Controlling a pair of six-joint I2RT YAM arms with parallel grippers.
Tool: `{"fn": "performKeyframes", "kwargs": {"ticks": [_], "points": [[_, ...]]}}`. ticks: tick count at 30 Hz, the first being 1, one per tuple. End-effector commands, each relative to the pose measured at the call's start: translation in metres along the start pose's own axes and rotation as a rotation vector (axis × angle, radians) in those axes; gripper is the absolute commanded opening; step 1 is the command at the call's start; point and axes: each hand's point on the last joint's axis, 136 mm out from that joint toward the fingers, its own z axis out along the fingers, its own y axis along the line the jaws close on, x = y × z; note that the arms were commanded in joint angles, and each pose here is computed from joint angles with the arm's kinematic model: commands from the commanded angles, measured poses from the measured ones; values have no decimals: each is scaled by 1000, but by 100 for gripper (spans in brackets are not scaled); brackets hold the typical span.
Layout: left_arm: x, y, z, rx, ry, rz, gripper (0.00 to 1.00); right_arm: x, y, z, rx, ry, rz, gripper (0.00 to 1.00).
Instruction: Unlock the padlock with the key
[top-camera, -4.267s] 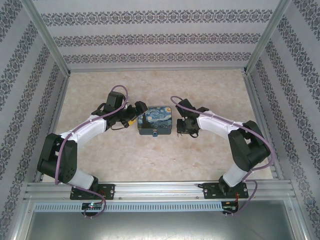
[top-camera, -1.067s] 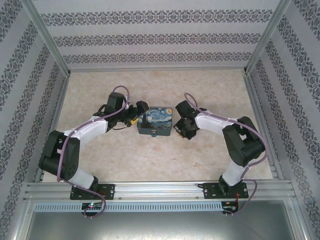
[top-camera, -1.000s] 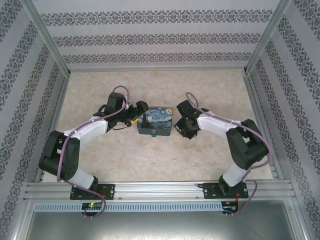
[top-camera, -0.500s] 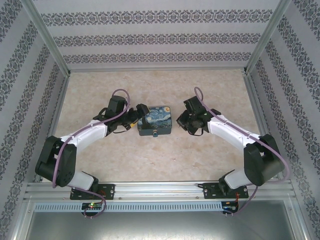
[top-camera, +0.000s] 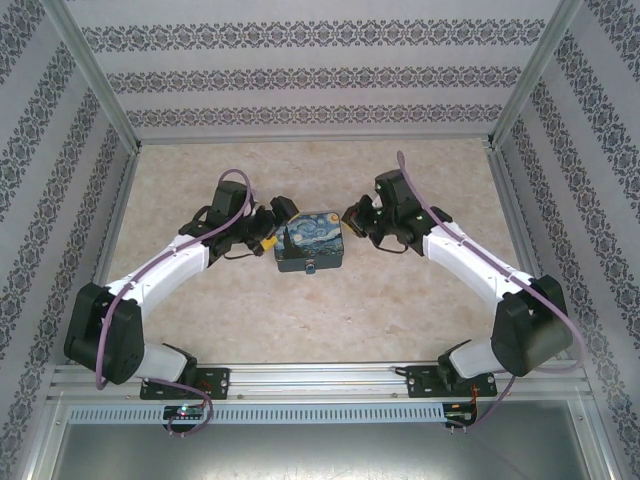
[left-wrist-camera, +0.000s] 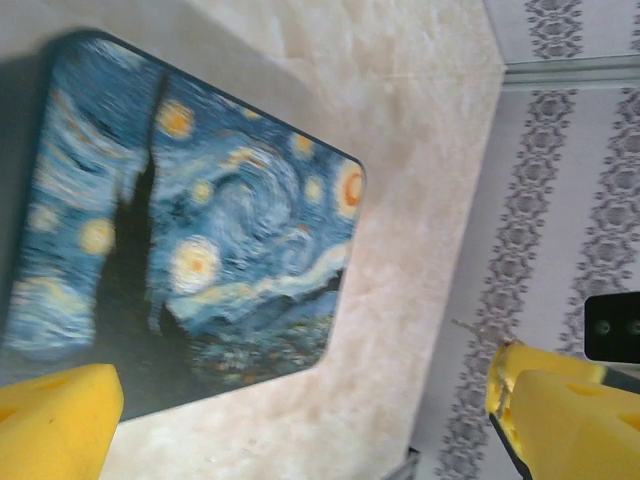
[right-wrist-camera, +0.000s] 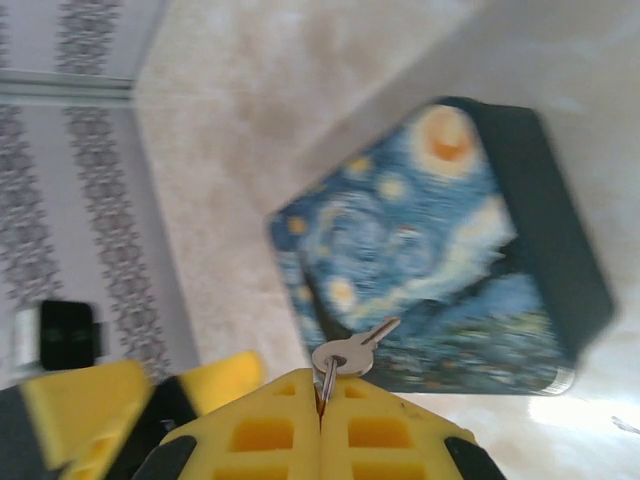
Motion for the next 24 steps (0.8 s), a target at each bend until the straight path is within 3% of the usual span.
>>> {"fn": "performKeyframes", "kwargs": {"ticks": [1,12,24], "points": [[4,-46,5,152,47,-125,100,2,51,-2,-140,15,-76,0],[-15,-84,16,378,52,-439,98,14,85,20,-229,35,-77,0],[-26,-87,23,431,32,-536,91,24,84,32,-236,41,-66,0]]}}
